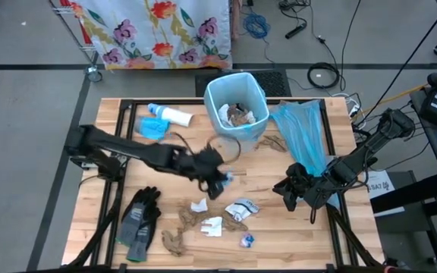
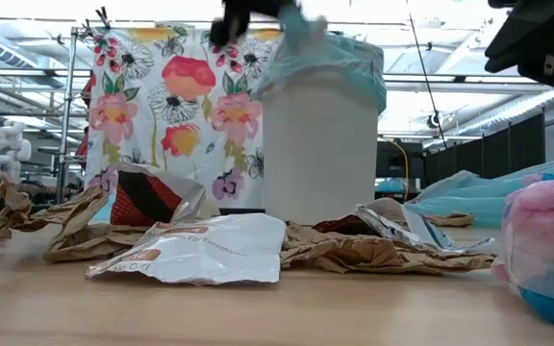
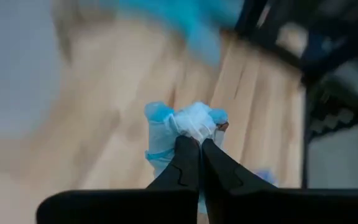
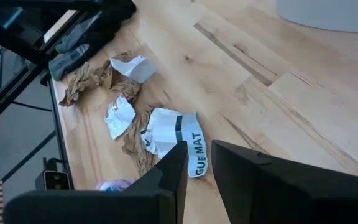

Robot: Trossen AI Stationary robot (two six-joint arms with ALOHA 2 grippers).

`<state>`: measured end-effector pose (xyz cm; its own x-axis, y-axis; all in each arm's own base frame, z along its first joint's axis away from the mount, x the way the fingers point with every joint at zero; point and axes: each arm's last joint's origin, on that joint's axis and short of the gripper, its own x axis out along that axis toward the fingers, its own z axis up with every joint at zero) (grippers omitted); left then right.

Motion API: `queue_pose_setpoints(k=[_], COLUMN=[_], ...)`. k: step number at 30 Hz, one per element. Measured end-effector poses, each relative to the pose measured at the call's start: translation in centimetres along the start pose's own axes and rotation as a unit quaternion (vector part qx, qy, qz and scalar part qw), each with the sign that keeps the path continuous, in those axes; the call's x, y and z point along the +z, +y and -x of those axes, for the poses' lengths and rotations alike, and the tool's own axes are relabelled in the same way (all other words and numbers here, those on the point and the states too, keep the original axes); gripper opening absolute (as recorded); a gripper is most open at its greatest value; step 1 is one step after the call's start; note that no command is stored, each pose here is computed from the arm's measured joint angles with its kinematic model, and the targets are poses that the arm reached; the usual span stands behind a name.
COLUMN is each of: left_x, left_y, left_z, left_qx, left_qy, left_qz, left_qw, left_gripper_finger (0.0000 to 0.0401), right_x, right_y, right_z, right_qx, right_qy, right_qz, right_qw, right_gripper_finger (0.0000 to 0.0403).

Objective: Place trash/remove bag and relplace
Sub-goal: Put the blue trashbag into the trash bin, then put the white paper into the trash bin

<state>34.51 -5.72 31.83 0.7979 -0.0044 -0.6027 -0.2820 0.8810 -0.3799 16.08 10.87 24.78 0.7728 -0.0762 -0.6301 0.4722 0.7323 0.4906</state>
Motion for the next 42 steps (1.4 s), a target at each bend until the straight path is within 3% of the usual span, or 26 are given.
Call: queue_pose_setpoints(k=[5,10,17,23,30,37,42], left_x=[4.9,9.5,13.6,14.6,15.0,13.4,11.8], left_y=[0.7,3.8,8.9,11.1,11.6,11.3,8.8], left_z=[5.3,8.5,9.3,9.9,10.2,9.6,9.1], left_qx=[0.027,0.070,0.095,0.103,0.106,0.090,0.050], left_qy=[-0.082,-0.125,-0.169,-0.185,-0.201,-0.124,-0.064], left_qz=[-0.034,-0.032,-0.024,-0.008,-0.007,0.046,-0.009], left_qw=[0.996,0.989,0.981,0.977,0.974,0.987,0.997], left_gripper_finger=[0.0002,0.0001,0.0012,0.0078,0.0149,0.0160,0.0160], right_x=[0.0,0.0,0.1,0.1,0.1,0.1,0.1], right_y=[0.0,0.1,0.1,0.1,0.1,0.1,0.2], right_z=[0.0,0.0,0.0,0.0,0.0,0.0,0.0], right_qx=[0.000,0.004,0.007,0.007,0.006,0.006,0.010], right_qy=[0.000,-0.001,-0.002,-0.003,-0.003,-0.004,-0.004], right_qz=[0.001,-0.001,-0.006,-0.007,0.005,0.005,0.002], right_qw=[1.000,1.000,1.000,1.000,1.000,1.000,1.000], right_gripper_finger=[0.0063,0.0063,0.0063,0.0063,0.0063,0.0063,0.0063])
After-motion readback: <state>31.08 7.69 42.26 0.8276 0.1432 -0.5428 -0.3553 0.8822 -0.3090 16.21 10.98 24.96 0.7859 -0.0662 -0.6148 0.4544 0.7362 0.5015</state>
